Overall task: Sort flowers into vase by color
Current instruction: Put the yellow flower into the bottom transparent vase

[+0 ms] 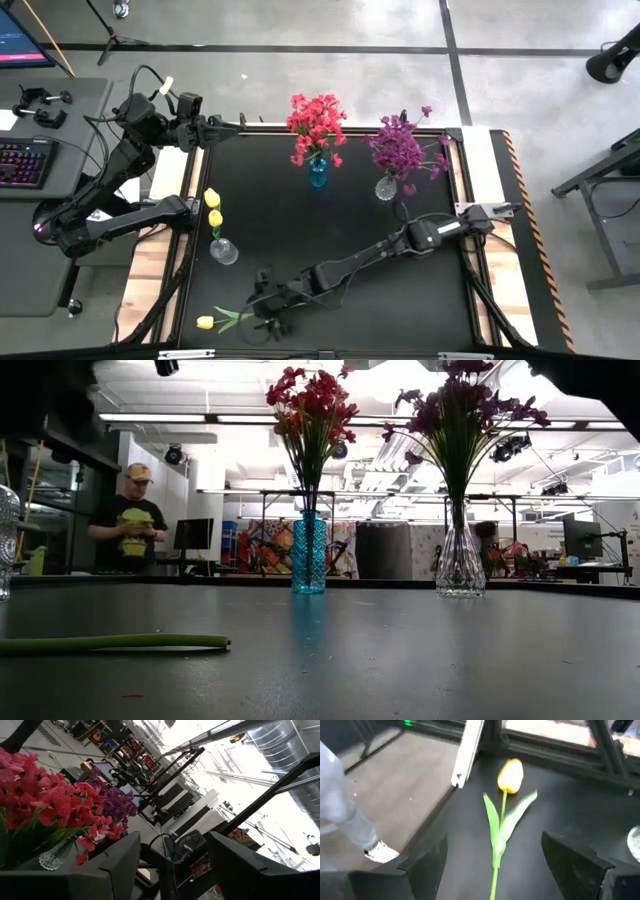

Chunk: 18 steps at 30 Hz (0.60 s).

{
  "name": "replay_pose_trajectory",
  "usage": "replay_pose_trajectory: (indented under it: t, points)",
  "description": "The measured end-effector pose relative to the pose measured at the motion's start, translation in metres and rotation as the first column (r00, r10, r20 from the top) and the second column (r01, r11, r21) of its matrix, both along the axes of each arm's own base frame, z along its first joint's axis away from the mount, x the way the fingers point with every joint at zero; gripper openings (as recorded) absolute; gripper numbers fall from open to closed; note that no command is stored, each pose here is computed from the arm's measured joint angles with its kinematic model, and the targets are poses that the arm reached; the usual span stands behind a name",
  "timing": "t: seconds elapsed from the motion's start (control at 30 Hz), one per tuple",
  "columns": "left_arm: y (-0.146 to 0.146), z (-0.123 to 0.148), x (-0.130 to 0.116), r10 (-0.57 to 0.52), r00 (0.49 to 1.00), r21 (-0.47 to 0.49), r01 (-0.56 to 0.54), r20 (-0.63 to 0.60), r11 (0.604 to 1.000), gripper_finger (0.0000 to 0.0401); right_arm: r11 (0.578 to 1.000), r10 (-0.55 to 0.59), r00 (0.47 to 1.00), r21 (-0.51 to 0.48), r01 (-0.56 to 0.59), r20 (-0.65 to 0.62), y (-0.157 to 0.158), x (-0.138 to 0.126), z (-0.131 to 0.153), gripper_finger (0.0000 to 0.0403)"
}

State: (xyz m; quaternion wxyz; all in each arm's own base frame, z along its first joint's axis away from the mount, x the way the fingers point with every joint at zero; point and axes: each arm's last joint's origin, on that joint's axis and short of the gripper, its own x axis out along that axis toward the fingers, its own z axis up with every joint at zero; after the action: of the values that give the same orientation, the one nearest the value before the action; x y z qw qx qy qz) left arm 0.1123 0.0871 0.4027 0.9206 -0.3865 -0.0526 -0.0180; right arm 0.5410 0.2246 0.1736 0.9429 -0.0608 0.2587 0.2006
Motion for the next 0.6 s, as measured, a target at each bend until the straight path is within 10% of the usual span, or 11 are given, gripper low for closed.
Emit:
replay_pose_trajectory:
  t: [0.6]
  points:
    - [0.000, 0.000, 0.000, 0.004, 1.000, 0.011, -0.004, -0.001, 1.000, 0.0215, 0.995, -0.054, 0.995, -0.089, 0.046, -0.088, 0.012, -0.005, -0.069, 0.0303]
